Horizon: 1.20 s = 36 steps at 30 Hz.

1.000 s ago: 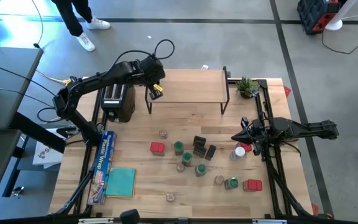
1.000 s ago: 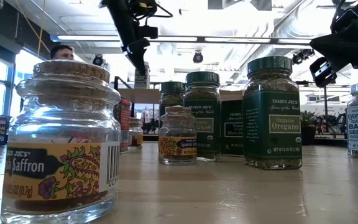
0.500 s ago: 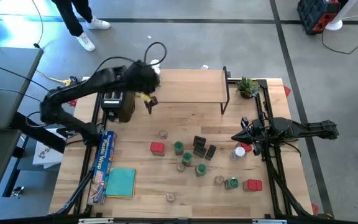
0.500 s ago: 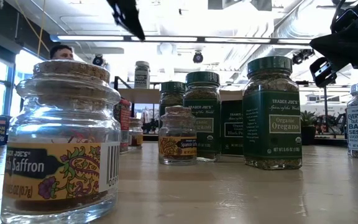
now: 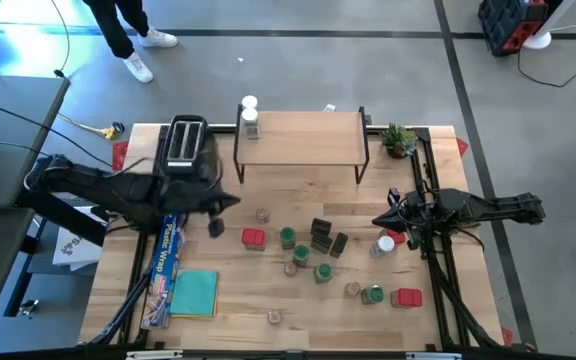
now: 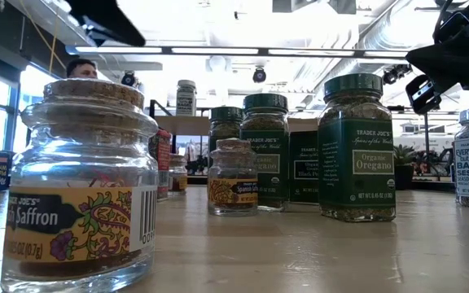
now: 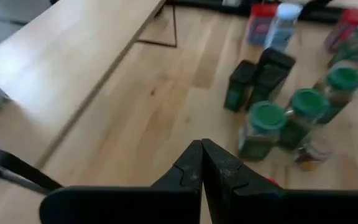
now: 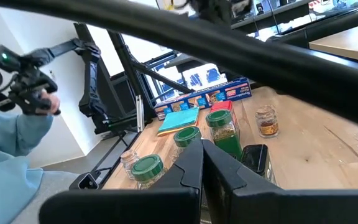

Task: Shelf spices
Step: Put the white seasoning bottle on the shelf aligned with the other white seasoning bottle

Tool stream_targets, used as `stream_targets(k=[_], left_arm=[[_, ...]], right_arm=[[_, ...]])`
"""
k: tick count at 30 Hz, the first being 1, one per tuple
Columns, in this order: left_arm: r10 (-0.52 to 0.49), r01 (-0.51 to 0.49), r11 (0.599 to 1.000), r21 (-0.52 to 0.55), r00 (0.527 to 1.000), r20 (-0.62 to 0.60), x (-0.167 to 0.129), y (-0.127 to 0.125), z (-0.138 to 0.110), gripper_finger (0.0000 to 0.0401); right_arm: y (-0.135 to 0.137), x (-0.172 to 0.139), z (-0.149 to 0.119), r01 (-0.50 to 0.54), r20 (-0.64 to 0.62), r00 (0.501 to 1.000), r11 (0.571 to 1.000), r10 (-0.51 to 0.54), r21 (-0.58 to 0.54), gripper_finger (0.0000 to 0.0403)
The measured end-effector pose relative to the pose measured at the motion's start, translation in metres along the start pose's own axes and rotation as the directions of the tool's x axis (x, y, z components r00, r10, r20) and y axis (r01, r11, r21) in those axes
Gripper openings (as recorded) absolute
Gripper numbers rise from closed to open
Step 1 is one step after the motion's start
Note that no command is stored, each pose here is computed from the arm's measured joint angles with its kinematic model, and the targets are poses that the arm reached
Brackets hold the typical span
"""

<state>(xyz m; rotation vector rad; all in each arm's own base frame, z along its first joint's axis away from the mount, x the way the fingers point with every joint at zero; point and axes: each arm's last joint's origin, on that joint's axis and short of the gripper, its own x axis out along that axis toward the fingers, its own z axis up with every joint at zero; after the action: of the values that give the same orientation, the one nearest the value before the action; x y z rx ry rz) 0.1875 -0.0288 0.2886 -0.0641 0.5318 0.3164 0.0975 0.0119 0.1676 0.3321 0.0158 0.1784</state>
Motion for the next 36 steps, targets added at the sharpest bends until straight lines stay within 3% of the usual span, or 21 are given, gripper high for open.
stream_targets(k=[6, 10, 15, 17, 20, 25, 28, 32, 36], left_arm=[[-0.005, 0.018, 0.997, -0.076, 0.987, 0.164, 0.010, -0.027, -0.037, 0.0000], [-0.034, 0.043, 0.998, -0.045, 0.979, 0.200, 0.018, -0.038, -0.051, 0.0000], [0.014, -0.019, 1.000, 0.022, 0.980, 0.201, 0.023, -0.041, -0.054, 0.0000], [0.037, -0.043, 0.999, 0.029, 0.978, 0.206, 0.024, -0.041, -0.053, 0.0000], [0.052, -0.060, 0.998, 0.029, 0.976, 0.210, 0.023, -0.040, -0.053, 0.0000], [0.031, -0.038, 0.999, 0.030, 0.977, 0.209, 0.021, -0.044, -0.055, 0.0000], [0.025, -0.033, 0.999, 0.035, 0.977, 0.212, 0.020, -0.045, -0.055, 0.0000], [0.020, -0.029, 0.999, 0.039, 0.977, 0.212, 0.019, -0.046, -0.056, 0.0000], [0.018, -0.027, 0.999, 0.040, 0.977, 0.212, 0.019, -0.047, -0.056, 0.0000]], right_arm=[[0.000, 0.000, 0.000, 0.000, 0.001, 1.000, 1.000, 0.000, 0.000, 0.0000], [-0.001, 0.000, 0.002, 0.057, 0.034, 0.998, 0.998, -0.057, 0.006, 0.0000], [-0.001, -0.001, 0.013, 0.084, 0.175, 0.976, 0.964, -0.131, 0.253, 0.0000], [0.000, -0.001, 0.018, 0.080, 0.231, 0.962, 0.957, -0.148, 0.280, 0.0000], [0.006, -0.001, 0.027, -0.007, 0.312, 0.948, 0.972, -0.069, 0.237, 0.0000], [0.024, 0.005, 0.040, -0.103, 0.442, 0.895, 0.993, 0.064, 0.064, 0.0000], [0.035, 0.018, 0.044, -0.050, 0.395, 0.918, 0.999, 0.037, 0.022, 0.0000], [0.055, 0.046, 0.060, 0.111, 0.280, 0.954, 0.994, -0.102, -0.017, 0.0000], [0.079, 0.077, 0.084, 0.168, 0.143, 0.979, 0.972, -0.145, -0.167, 0.0000]])
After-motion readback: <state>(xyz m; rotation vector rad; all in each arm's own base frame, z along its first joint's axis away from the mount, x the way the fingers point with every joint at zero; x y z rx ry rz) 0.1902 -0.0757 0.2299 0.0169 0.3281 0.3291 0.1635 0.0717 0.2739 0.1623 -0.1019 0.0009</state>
